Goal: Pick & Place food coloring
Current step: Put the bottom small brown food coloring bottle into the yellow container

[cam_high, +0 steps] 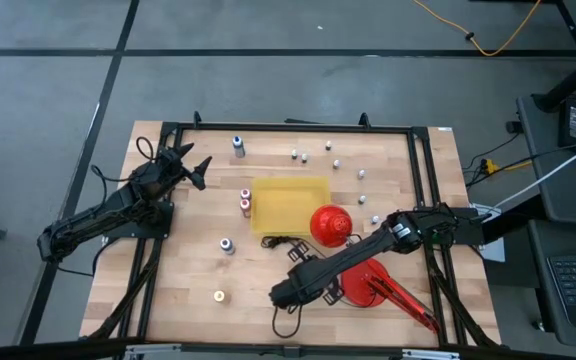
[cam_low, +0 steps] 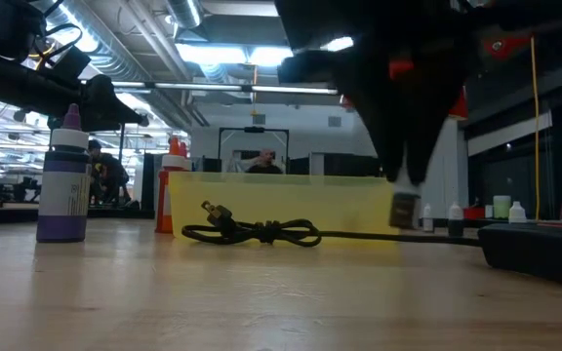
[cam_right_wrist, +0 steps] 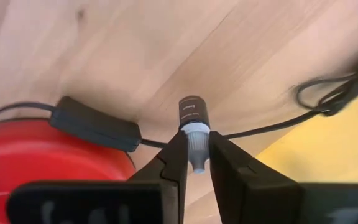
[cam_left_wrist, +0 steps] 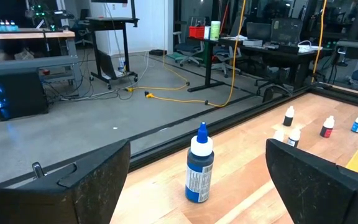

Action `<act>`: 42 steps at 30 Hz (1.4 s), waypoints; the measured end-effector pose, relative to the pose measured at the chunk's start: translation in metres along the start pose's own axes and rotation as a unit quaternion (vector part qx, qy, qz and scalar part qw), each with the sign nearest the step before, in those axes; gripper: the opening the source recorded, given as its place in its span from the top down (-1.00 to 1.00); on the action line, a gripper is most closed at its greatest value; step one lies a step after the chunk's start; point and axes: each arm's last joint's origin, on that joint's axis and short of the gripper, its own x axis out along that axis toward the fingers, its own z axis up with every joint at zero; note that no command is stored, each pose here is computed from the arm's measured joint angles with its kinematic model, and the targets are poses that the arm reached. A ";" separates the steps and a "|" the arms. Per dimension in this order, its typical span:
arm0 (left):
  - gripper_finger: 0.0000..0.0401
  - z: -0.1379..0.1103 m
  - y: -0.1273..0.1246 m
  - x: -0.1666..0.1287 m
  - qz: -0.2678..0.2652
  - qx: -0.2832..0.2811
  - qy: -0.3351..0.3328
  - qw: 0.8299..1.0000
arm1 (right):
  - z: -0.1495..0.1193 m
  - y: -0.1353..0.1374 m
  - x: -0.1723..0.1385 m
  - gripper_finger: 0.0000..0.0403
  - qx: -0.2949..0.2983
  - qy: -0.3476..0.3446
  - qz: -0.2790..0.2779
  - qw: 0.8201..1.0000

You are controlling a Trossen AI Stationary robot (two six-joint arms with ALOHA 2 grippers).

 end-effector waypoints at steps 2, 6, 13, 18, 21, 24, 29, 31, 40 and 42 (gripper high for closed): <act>-0.81 0.000 0.000 0.000 0.000 0.000 0.000 1.000 | 0.001 -0.001 -0.006 0.70 0.002 -0.013 -0.003 1.000; -0.82 0.000 0.000 0.000 0.000 0.000 0.000 1.000 | 0.001 -0.004 -0.020 0.70 0.001 -0.040 -0.009 0.999; -0.81 0.000 0.000 0.000 0.000 0.000 0.000 1.000 | -0.003 -0.011 -0.040 0.69 -0.004 -0.072 -0.023 0.997; -0.82 0.000 0.000 0.000 0.000 0.000 0.000 1.000 | -0.010 -0.026 -0.042 0.69 0.002 -0.073 -0.035 0.997; -0.81 0.000 0.000 0.000 0.000 0.000 0.000 1.000 | -0.013 -0.036 -0.041 0.69 0.009 -0.068 -0.046 0.997; -0.81 0.000 0.000 0.000 0.000 0.000 0.000 1.000 | -0.015 -0.044 -0.039 0.69 0.005 -0.062 -0.054 0.997; -0.82 0.000 0.000 0.000 0.000 0.000 0.000 1.000 | -0.019 -0.056 -0.037 0.69 0.004 -0.050 -0.076 0.996; -0.81 0.000 0.000 0.000 0.000 0.000 0.000 1.000 | -0.021 -0.060 -0.036 0.69 0.005 -0.046 -0.085 0.995; -0.82 0.000 0.000 0.000 0.000 0.000 0.000 1.000 | -0.020 -0.066 -0.037 0.69 -0.005 -0.043 -0.125 0.991; -0.81 0.000 0.000 0.000 0.000 0.000 0.000 1.000 | -0.021 -0.067 -0.037 0.69 -0.010 -0.035 -0.144 0.989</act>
